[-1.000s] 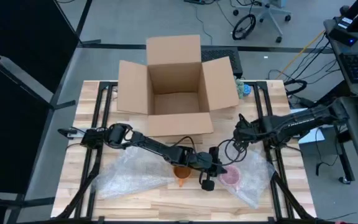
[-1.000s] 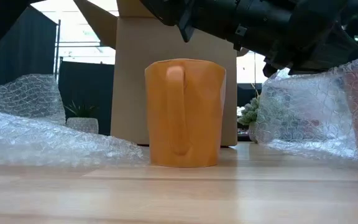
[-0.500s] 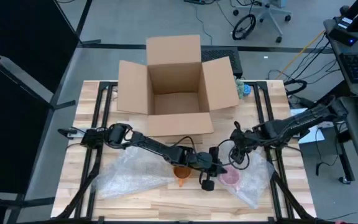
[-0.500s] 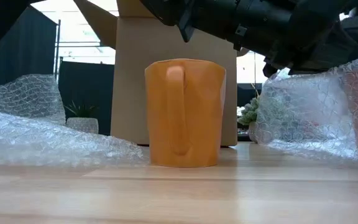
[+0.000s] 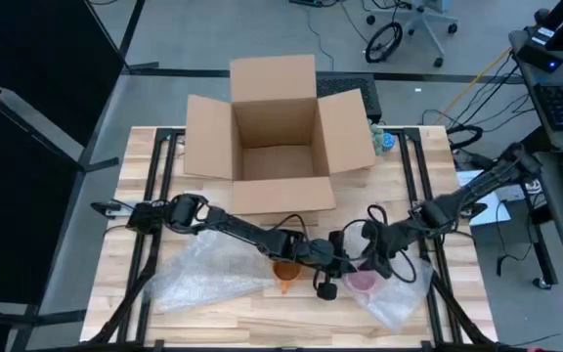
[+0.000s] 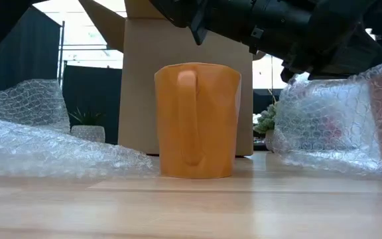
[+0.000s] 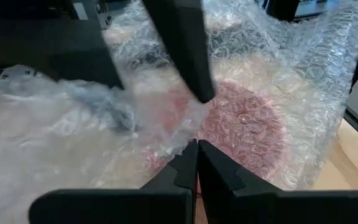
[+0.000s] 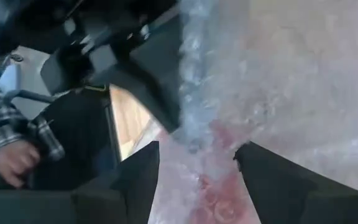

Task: Wrap mug
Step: Wrap the pink mug with the transparent bubble wrap

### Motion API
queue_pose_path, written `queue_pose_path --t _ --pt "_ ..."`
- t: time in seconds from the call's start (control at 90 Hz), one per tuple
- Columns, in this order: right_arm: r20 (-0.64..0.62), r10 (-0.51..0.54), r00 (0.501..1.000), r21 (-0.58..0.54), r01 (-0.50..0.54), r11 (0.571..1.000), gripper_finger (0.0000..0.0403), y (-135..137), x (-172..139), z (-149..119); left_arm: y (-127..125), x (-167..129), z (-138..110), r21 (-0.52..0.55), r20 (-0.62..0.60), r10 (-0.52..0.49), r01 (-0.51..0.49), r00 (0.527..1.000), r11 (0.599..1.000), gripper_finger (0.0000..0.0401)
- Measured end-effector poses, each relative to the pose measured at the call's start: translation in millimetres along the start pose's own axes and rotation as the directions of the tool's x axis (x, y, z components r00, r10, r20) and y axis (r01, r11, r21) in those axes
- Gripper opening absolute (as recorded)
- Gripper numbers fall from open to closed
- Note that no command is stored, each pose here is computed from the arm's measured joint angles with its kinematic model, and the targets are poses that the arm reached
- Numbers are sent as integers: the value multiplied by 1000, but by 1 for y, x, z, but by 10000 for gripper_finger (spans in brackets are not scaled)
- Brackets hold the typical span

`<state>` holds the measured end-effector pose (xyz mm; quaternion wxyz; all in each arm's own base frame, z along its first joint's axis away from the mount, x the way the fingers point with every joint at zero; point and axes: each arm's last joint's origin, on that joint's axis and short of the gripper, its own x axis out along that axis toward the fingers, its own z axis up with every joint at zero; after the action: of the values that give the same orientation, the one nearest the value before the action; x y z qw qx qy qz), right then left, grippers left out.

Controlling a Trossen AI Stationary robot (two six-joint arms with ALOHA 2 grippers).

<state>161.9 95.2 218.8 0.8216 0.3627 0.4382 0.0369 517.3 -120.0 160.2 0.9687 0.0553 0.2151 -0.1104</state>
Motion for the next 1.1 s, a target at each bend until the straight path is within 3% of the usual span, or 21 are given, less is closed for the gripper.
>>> queue_pose_path --t 0.267,0.544,0.744,0.944,1.1 --pt "-27 -8 1000 -13 8 1000 197 9 8 -17 2 0 0 -2 0 1 -1 1000 1000 0" --pt "-9 -120 993 -116 118 986 141 31 -4 -10 3 0 0 -2 0 2 -2 1000 1000 0" --pt "4 -279 960 -196 275 941 81 49 -13 -2 3 0 0 -2 0 2 -2 1000 1000 0" --pt "-77 -362 929 -312 322 894 10 59 20 -7 3 0 0 -2 0 4 -4 1000 1000 0" --pt "-120 -468 876 -364 400 841 8 56 48 -14 3 0 0 -2 0 4 -4 1000 1000 0"
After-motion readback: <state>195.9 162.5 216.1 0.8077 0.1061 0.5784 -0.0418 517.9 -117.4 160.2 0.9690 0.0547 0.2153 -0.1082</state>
